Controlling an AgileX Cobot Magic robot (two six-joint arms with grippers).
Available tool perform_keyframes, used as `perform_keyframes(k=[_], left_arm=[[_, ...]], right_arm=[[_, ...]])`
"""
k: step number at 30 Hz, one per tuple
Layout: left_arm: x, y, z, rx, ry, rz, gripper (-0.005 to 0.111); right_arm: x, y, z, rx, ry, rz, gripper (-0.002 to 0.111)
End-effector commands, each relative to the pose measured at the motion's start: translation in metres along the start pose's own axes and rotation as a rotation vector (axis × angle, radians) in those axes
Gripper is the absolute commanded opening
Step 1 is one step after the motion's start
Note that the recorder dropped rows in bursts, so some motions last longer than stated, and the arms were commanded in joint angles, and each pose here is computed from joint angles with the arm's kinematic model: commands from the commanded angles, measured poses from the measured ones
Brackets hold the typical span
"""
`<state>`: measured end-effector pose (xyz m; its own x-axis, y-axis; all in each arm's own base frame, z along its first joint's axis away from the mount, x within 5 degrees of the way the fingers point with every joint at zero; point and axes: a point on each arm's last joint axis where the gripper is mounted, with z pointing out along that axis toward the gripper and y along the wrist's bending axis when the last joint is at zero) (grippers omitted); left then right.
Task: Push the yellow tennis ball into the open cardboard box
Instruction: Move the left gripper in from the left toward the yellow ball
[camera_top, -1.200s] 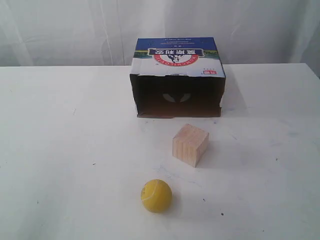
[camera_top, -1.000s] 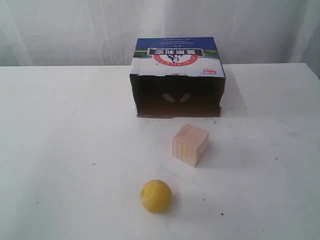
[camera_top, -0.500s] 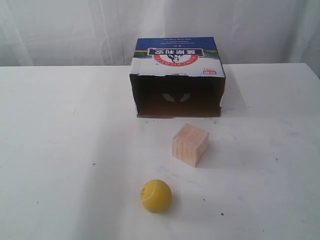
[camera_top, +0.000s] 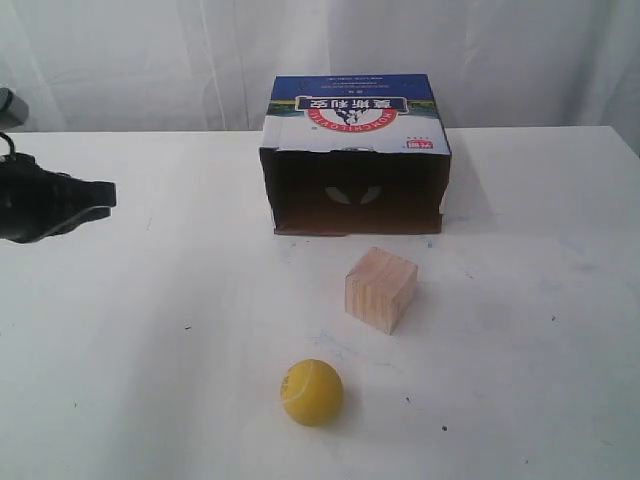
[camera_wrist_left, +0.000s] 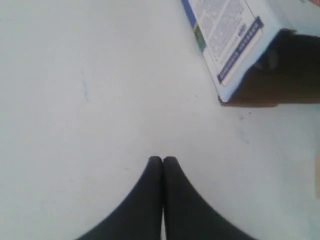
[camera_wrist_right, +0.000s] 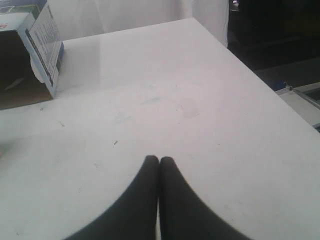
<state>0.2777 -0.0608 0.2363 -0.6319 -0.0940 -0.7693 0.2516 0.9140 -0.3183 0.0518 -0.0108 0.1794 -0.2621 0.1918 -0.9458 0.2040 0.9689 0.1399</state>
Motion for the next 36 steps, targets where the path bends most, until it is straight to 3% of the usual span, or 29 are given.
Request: perform_keyframes(k=[1, 4, 6, 7, 8, 9, 12, 15, 19, 20, 23, 24, 27, 30, 33, 36], left_arm=[[-0.011, 0.008, -0.021, -0.171, -0.112, 0.036, 0.0], [-0.015, 0.012, -0.027, -0.238, -0.144, 0.077, 0.0], [-0.013, 0.013, -0.025, -0.246, -0.123, 0.18, 0.0], [-0.009, 0.011, -0.02, -0.204, -0.089, 0.316, 0.0], [-0.003, 0.009, -0.016, -0.144, -0.09, 0.349, 0.0], [0.006, 0.005, -0.01, -0.074, -0.132, 0.484, 0.0], [0.027, -0.01, -0.006, -0.043, -0.27, 0.556, 0.0], [0.046, -0.029, -0.002, 0.013, -0.21, 0.628, 0.0], [0.081, -0.056, -0.002, 0.211, -0.109, 0.948, 0.0], [0.084, -0.057, -0.003, 0.224, -0.095, 0.919, 0.0], [0.08, -0.058, -0.001, 0.212, -0.054, 0.524, 0.0], [0.077, -0.06, -0.001, 0.22, -0.05, 0.455, 0.0], [0.066, -0.075, -0.003, 0.345, -0.051, 0.473, 0.0], [0.056, -0.095, -0.005, 0.507, 0.034, 0.469, 0.0], [0.058, -0.111, 0.0, 0.588, 0.167, 0.502, 0.0], [0.064, -0.132, 0.006, 0.715, 0.211, 0.557, 0.0]], right_arm=[[-0.001, 0.0, 0.0, 0.0, -0.015, 0.003, 0.0], [-0.001, 0.0, 0.0, 0.0, -0.015, 0.003, 0.0], [-0.001, 0.0, 0.0, 0.0, -0.015, 0.003, 0.0], [-0.001, 0.0, 0.0, 0.0, -0.015, 0.003, 0.0], [-0.001, 0.0, 0.0, 0.0, -0.015, 0.003, 0.0], [-0.001, 0.0, 0.0, 0.0, -0.015, 0.003, 0.0], [-0.001, 0.0, 0.0, 0.0, -0.015, 0.003, 0.0], [-0.001, 0.0, 0.0, 0.0, -0.015, 0.003, 0.0], [-0.001, 0.0, 0.0, 0.0, -0.015, 0.003, 0.0], [-0.001, 0.0, 0.0, 0.0, -0.015, 0.003, 0.0], [-0.001, 0.0, 0.0, 0.0, -0.015, 0.003, 0.0], [-0.001, 0.0, 0.0, 0.0, -0.015, 0.003, 0.0], [-0.001, 0.0, 0.0, 0.0, -0.015, 0.003, 0.0], [-0.001, 0.0, 0.0, 0.0, -0.015, 0.003, 0.0], [-0.001, 0.0, 0.0, 0.0, -0.015, 0.003, 0.0], [-0.001, 0.0, 0.0, 0.0, -0.015, 0.003, 0.0]])
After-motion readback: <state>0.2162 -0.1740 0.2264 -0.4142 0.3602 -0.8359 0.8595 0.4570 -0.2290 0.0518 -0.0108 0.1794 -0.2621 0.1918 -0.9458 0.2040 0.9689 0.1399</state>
